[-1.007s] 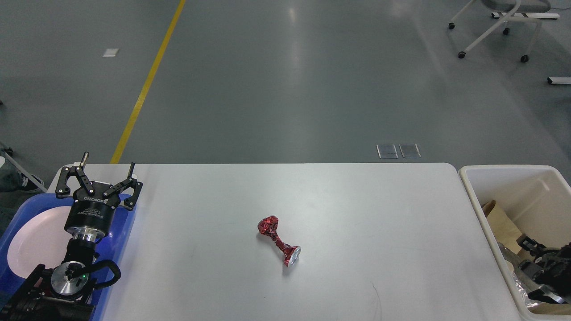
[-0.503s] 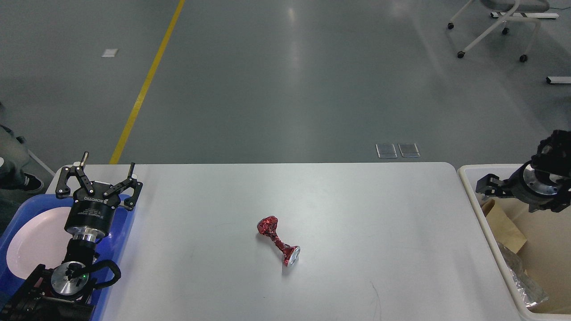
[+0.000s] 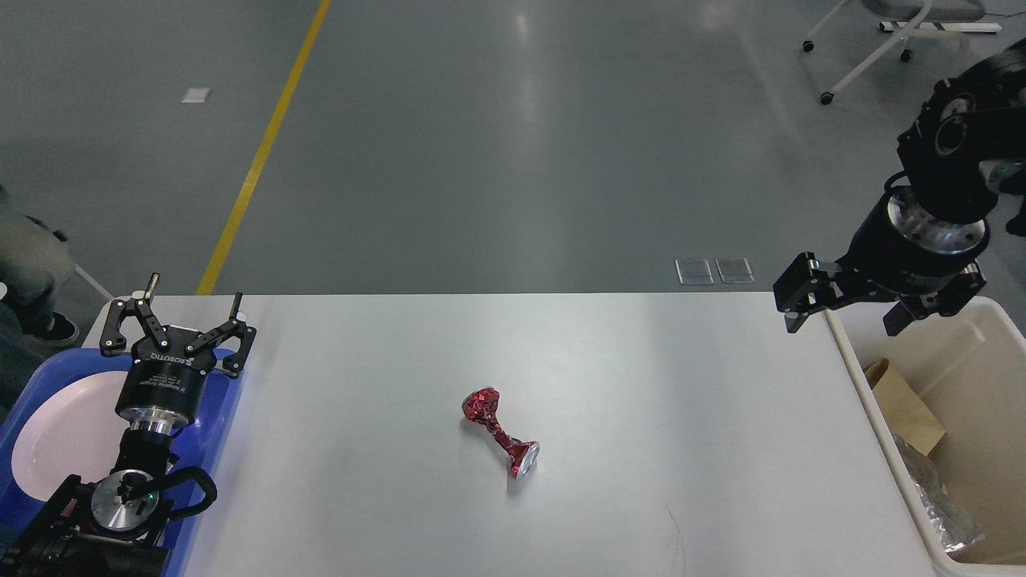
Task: Tidy desktop
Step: 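Move the right gripper over the red patterned object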
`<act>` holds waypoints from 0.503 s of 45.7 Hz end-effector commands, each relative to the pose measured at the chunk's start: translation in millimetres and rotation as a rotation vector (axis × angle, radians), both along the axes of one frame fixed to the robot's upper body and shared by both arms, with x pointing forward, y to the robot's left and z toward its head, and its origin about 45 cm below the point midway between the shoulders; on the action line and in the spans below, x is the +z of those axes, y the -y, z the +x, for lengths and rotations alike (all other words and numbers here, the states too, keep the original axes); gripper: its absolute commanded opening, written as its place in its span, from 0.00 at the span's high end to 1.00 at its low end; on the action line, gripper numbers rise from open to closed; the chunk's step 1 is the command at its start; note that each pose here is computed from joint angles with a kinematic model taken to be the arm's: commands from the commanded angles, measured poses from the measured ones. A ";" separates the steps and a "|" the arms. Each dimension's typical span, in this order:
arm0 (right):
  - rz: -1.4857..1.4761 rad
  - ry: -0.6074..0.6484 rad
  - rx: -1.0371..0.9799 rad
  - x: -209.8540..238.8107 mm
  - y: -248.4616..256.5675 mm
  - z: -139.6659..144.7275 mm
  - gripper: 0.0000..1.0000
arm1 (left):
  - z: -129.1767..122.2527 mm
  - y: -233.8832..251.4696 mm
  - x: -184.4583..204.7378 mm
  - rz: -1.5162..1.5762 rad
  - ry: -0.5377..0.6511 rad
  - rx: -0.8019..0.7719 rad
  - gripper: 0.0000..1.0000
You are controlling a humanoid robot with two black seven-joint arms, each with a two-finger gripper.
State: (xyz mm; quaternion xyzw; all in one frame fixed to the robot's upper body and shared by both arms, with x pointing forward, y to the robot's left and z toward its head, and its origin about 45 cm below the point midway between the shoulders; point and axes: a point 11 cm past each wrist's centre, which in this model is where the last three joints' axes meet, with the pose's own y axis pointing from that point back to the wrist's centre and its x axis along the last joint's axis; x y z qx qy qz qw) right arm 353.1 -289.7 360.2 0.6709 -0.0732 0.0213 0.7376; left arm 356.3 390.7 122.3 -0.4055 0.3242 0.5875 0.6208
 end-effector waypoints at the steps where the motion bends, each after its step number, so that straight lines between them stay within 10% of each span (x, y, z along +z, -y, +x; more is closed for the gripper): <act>1: 0.039 0.031 0.036 34.2 -32.2 -18.8 0.00 | 0.0 0.0 0.0 0.000 0.000 0.000 0.04; 23: 0.043 0.059 0.114 59.9 -85.4 -40.8 0.00 | 0.0 0.0 0.0 0.000 0.000 0.000 0.04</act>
